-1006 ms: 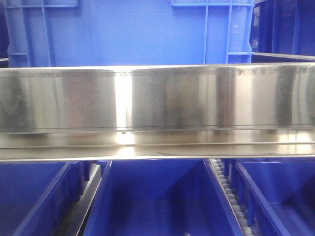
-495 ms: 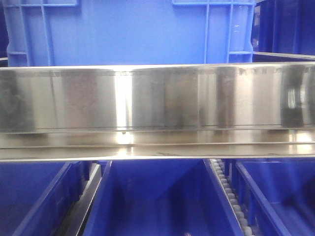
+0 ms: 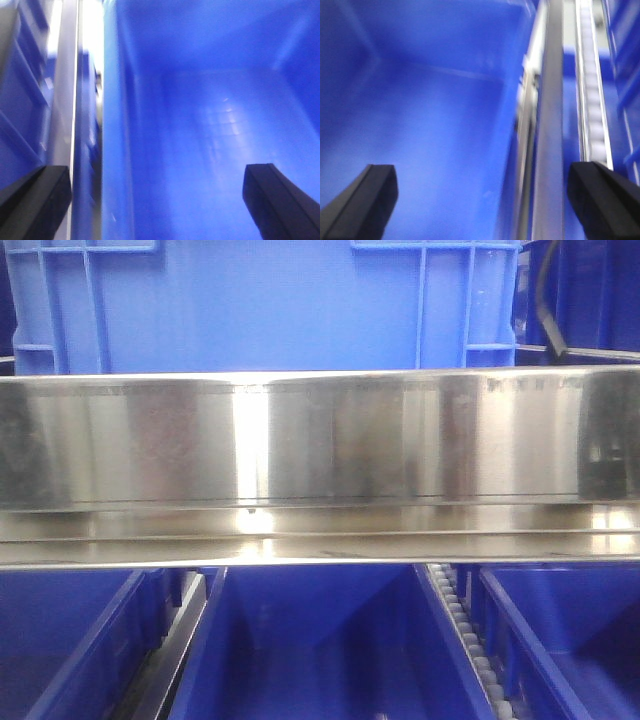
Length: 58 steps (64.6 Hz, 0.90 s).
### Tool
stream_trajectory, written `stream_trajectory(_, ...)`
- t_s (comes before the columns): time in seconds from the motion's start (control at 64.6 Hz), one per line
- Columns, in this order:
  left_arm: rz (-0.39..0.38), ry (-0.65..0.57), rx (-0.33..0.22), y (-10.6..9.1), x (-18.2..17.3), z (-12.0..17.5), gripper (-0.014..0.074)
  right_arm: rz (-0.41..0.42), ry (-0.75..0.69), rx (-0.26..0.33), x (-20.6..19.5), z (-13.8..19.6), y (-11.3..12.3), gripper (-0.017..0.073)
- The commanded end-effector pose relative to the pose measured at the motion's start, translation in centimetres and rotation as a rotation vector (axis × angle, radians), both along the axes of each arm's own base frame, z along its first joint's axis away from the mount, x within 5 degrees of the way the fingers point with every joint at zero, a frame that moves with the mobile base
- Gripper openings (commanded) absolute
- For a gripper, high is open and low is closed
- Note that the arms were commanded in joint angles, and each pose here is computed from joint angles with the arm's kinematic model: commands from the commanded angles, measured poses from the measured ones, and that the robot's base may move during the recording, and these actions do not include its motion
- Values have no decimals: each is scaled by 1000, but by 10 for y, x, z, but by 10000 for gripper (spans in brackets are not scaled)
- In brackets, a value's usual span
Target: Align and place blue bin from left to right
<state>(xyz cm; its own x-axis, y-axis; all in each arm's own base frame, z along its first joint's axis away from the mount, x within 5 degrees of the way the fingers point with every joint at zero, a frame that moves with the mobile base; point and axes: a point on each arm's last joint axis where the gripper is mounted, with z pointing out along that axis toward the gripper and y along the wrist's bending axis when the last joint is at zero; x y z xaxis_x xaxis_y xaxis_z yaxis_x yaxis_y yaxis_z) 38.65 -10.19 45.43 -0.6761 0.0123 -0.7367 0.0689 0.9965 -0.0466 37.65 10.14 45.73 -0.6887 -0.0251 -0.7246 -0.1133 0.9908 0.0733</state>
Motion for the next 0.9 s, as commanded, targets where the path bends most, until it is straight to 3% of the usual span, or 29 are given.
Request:
stream_trajectory(0.0, -15, 0, -9, 1, 4, -2, 599, -26, -4, -15, 8, -5, -5, 570)
stream_trajectory(0.217, -30, 24, 25, -1, 13, -14, 599, -36, 55, 15, 25, -25, -8, 570)
stream_trajectory(0.666, -47, 88, 68, -2, 34, -43, 599, -32, 118, 15, 43, -51, -3, 570)
stream_trajectory(0.882, -38, 103, 35, 10, 39, -46, 599, -25, 142, 27, 48, -59, 0, 570)
